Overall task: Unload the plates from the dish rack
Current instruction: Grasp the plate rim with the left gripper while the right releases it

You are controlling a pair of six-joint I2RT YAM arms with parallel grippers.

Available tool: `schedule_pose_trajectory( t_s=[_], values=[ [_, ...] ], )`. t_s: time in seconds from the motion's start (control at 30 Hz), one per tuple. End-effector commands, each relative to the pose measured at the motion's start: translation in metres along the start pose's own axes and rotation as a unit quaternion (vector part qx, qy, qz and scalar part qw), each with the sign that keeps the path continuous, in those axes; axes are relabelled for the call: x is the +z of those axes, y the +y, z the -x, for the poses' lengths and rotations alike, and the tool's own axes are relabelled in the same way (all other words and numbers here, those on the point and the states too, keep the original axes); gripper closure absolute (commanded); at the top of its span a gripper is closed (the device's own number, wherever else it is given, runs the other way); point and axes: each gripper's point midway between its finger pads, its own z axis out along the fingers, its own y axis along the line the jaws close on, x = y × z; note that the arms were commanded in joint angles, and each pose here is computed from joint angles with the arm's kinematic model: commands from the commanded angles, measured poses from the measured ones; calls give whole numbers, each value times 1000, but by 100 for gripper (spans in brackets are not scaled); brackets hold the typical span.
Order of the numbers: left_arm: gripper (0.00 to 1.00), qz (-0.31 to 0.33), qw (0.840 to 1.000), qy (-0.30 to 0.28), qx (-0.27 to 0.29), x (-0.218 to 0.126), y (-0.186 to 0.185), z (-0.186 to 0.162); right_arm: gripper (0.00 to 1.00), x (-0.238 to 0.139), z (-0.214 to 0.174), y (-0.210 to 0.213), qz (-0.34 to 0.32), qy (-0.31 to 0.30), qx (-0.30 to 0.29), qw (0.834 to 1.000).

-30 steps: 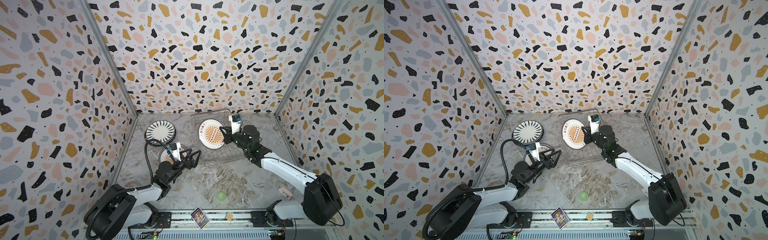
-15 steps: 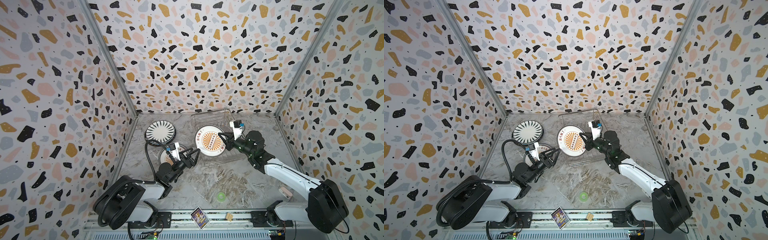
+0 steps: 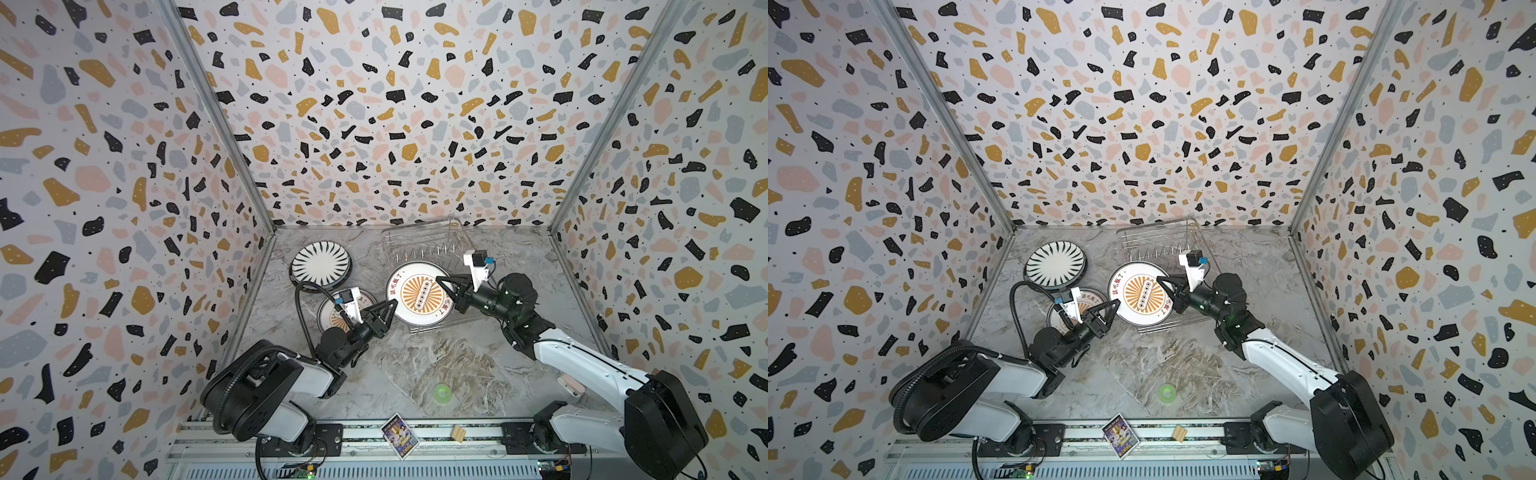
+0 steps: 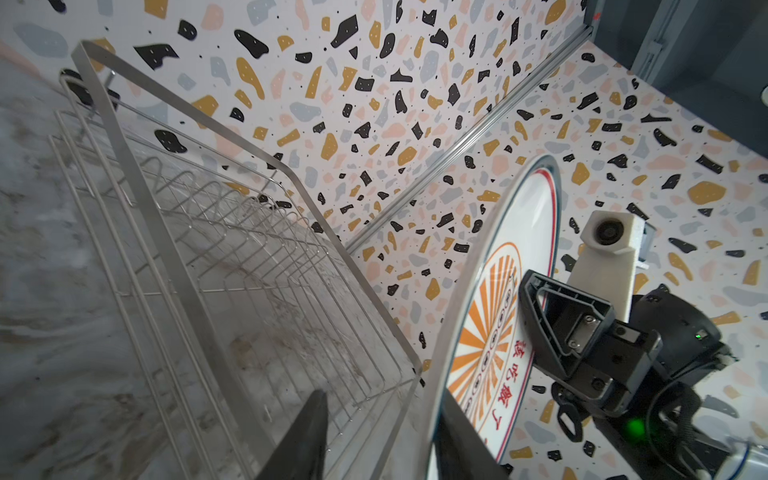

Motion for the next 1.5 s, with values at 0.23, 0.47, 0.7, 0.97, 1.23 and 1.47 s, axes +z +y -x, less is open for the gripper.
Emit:
schedule_pose_trajectory(
  t_s=[0.23,0.47,0.7,0.97,1.23,1.47],
  values=[
    [84,-65,998,-10,17,6,-37,7,95,-14,21,25,47,-37,-25,998],
    [95,-85,996,1,12,-2,-51,5,94,-15,23,26,65,-31,-18,997],
    [97,-73,997,2,38,-7,-55,4,94,-14,22,26,71,-27,-14,997],
    [100,-58,997,5,42,-8,-53,3,91,-4,11,21,81,2,-5,997],
    [100,-20,999,3,47,-5,-45,12,75,-1,1,8,54,12,0,998],
    [100,-19,998,-29,44,-17,-47,31,52,-3,1,-8,0,12,0,1000]
  ],
)
